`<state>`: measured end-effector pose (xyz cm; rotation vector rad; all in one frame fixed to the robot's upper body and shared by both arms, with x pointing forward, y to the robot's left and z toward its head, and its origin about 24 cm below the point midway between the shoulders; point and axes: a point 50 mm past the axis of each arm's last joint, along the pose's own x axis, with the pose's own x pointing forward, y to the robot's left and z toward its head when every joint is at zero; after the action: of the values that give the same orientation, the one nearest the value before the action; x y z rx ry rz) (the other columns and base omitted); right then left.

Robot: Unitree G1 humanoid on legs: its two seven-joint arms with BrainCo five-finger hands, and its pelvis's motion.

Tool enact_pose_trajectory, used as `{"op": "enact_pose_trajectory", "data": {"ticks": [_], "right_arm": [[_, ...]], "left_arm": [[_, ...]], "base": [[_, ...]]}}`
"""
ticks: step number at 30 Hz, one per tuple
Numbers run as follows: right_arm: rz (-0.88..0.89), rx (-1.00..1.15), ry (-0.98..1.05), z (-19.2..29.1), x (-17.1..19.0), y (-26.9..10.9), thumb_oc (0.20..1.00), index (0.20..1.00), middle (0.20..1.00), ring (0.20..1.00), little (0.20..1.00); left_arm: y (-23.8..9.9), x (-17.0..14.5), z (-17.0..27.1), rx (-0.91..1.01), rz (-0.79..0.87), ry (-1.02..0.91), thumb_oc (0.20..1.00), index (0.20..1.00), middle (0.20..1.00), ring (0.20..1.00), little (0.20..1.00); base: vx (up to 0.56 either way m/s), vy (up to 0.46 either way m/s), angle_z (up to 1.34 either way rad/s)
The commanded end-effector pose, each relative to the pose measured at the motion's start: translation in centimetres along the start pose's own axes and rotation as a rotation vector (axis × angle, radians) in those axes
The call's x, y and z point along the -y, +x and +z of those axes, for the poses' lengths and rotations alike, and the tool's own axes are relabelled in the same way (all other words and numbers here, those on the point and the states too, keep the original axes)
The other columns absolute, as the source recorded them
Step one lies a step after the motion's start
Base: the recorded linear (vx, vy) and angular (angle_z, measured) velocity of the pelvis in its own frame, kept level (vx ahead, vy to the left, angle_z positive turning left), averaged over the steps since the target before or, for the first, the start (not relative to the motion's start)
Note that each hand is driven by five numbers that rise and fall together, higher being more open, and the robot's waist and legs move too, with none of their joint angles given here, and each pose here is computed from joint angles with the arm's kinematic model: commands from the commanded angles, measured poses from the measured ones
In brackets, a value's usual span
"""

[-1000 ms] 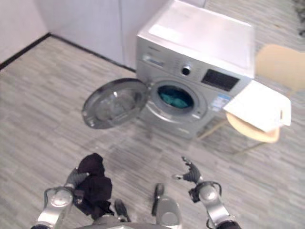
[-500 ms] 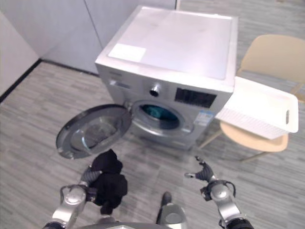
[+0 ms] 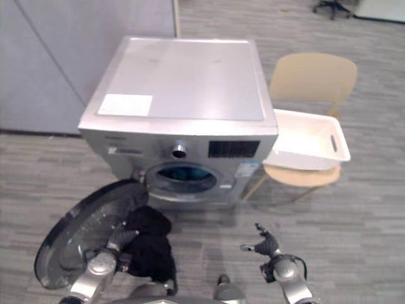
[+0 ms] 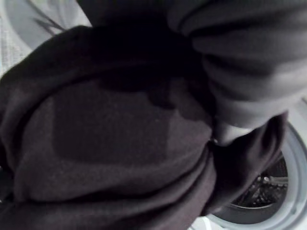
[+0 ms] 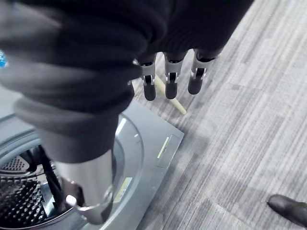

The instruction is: Grab the laundry basket,head to the washer,open it,put in the laundry and shut it.

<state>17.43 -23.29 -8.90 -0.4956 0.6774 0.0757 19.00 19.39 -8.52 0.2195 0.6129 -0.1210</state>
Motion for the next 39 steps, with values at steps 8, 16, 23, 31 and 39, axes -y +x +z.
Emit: {"op": "enact_pose_trajectory", "data": {"ticks": [8,16,23,31,39], "right_arm": [[0.004,0.132,-0.021,3.8,0.4,1.2,1.0,1.0,1.0,1.0,1.0],[-0.036,0.094,-0.008,2.3,1.5,0.8,1.0,1.0,1.0,1.0,1.0],[-0.093,0.06,0.032,1.7,2.8,0.9,1.0,1.0,1.0,1.0,1.0],[-0.151,0.22,0.198,6.3,1.7,2.1,1.0,1.0,1.0,1.0,1.0],[-0.199,0.561,0.283,14.3,3.9,1.4,1.0,1.0,1.0,1.0,1.0]], "left_arm": [[0.2,-2.1,2.5,0.132,0.106,-0.044,0.2,0.2,0.2,0.2,0.2],[0.5,-1.3,3.3,0.162,0.084,-0.045,0.2,0.2,0.2,0.2,0.2],[1.2,-1.0,5.0,0.205,0.103,-0.082,0.2,0.2,0.2,0.2,0.2],[1.6,-1.5,14.6,0.564,0.247,-0.383,0.2,0.2,0.2,0.2,0.2],[-0.7,-4.1,29.8,1.0,0.413,-0.173,0.2,0.2,0.2,0.2,0.2]], "base": [[0.15,-0.002,-0.39],[0.2,-0.173,0.21],[0.03,-0.105,0.42],[-0.22,-0.012,0.08],[-0.13,0.018,-0.12]]}}
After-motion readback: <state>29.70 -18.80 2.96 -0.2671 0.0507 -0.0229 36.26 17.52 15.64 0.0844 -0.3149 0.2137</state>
